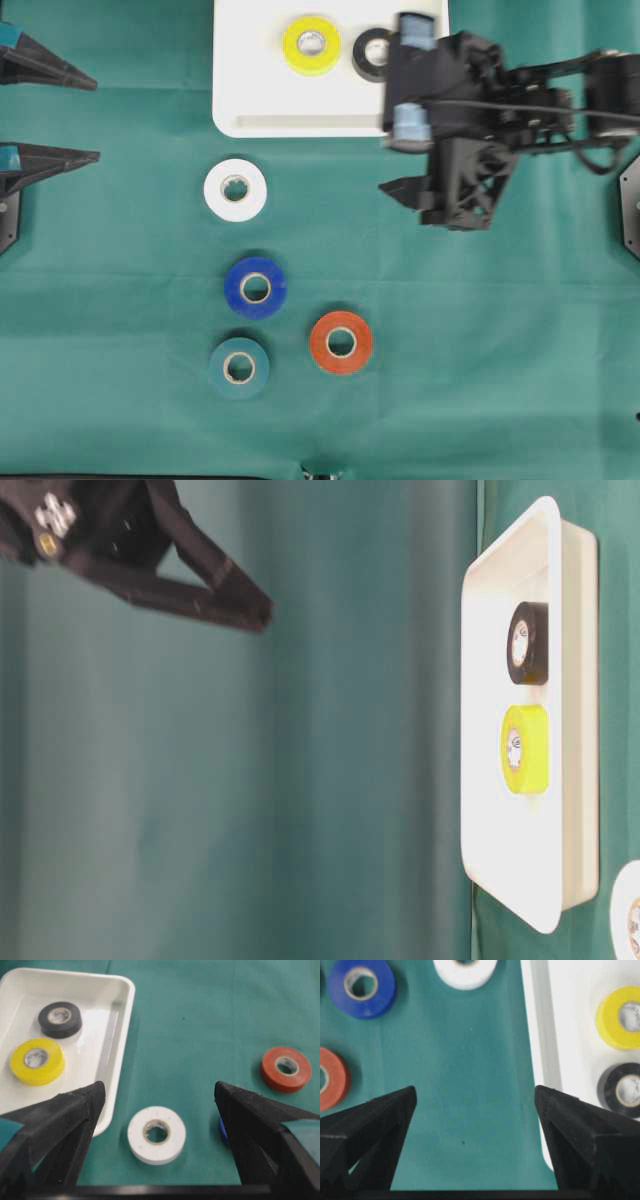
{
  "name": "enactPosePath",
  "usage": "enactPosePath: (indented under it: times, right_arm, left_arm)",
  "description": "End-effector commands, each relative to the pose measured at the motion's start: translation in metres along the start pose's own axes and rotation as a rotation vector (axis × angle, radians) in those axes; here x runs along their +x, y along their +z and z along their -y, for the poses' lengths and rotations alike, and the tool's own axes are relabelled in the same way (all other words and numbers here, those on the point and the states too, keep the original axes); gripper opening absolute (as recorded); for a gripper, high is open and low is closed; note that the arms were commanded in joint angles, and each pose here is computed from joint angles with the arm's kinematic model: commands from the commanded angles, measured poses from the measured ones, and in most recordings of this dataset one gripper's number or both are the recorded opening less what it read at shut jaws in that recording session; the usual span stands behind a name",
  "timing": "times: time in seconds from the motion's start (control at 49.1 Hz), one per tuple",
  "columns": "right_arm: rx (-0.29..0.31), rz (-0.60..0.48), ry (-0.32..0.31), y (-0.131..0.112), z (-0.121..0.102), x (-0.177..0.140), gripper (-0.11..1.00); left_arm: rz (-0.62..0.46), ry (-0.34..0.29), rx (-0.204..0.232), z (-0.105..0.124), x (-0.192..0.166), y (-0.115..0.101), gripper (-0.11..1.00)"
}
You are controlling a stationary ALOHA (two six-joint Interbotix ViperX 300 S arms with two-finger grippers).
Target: Pick up the tape from a random location and place it into the white case.
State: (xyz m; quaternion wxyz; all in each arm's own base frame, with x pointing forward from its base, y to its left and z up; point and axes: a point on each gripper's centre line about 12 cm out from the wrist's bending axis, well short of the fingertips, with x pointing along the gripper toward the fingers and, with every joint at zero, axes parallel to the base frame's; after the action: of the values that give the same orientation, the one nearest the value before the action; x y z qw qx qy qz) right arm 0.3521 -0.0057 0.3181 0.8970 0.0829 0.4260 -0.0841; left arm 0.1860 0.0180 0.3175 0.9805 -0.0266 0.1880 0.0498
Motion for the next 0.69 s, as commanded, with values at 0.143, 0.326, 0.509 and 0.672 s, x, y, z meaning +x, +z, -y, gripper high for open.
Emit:
enactPosePath:
  times: [0.143,0.326,0.509,0.672]
  right_arm:
    - [0.006,0.183,0.053,-0.016,0.007,-0.054,0.9]
    - [0.011,0.301,0.085,-0.043,0.016,-0.089,0.9]
    - [0.015,0.37,0.103,-0.073,0.025,-0.112,0.9]
    - [0.018,0.389,0.108,-0.103,0.033,-0.117,0.9]
  left_arm:
    - [0.016,0.007,-0.004,-0.001,-0.001,0.006,0.99]
    - [0.019,0.007,-0.006,-0.001,-0.002,0.006,0.99]
    - [0.019,0.008,-0.005,-0.002,-0.002,0.006,0.99]
    - [0.019,0.008,-0.005,-0.002,-0.002,0.006,0.99]
